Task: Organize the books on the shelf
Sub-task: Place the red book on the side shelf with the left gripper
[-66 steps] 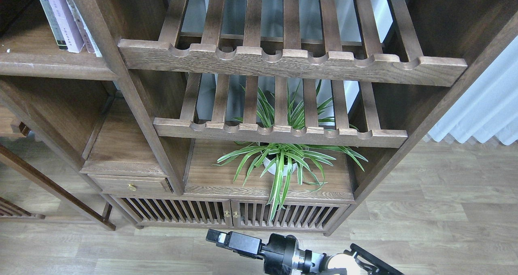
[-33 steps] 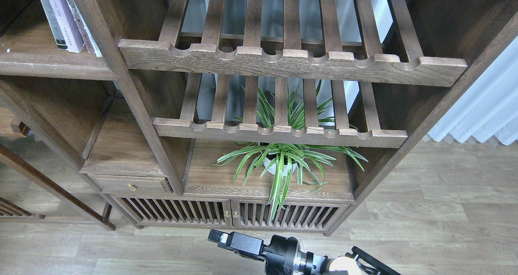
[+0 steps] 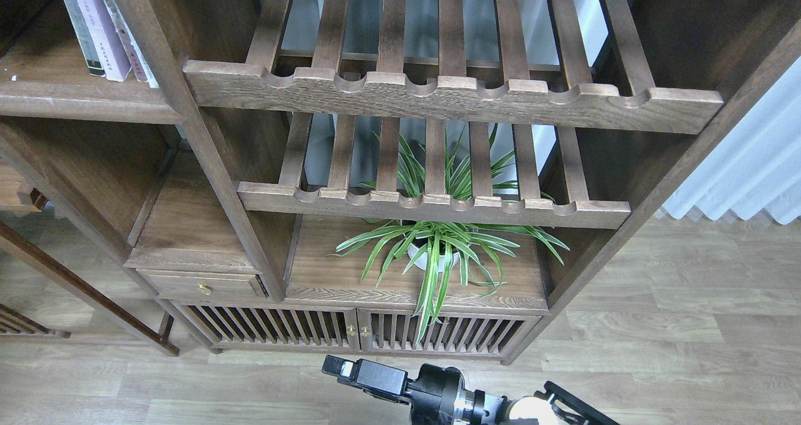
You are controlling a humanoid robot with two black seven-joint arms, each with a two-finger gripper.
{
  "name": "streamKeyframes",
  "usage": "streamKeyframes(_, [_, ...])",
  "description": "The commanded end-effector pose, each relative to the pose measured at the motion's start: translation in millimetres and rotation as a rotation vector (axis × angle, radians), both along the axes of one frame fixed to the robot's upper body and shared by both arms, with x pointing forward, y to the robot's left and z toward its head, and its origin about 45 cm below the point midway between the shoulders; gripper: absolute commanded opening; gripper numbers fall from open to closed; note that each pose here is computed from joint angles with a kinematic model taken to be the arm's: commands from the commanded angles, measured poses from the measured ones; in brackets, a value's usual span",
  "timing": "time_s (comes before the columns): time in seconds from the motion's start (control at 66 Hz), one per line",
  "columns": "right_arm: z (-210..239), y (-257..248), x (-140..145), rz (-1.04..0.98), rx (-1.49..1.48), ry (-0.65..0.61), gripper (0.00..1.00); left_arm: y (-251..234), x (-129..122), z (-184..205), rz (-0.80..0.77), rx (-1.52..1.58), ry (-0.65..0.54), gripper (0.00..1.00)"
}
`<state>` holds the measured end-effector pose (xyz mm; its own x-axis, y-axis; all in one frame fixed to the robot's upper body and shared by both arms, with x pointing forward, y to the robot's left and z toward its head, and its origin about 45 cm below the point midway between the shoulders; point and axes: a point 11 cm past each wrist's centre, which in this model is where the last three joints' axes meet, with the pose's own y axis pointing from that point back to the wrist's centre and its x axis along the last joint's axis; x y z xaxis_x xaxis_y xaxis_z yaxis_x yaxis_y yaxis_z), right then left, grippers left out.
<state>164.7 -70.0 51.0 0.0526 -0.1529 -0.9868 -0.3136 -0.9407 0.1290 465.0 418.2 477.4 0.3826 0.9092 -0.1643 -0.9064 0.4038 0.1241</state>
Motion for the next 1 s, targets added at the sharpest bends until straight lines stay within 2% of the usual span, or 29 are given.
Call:
streamKeyframes(0.0, [1.0,-1.1,2.3,-0.015,0.006,0.001,1.00,8.4,-4.1,3.8,0.016,-0.010,-0.015,0.69])
streamKeyframes(0.152, [6.1,-10.9,19.3,-0.085,0.013,-0.021,1.00,30.3,-15.3,3.3,0.058,-0.054,-0.039,0.72])
streamKeyframes(0.485, [6.8,-12.5,22.3,-0.114,0.015,-0.025,1.00,52.9,-45.1,6.9,0.077,-0.052,-0.054,0.72])
streamKeyframes(0.985, [9.8,-12.7,26.1,-0.144,0.024,-0.036,1.00,48.3,-89.1,-15.3,0.029,-0.054,-0.013,0.70])
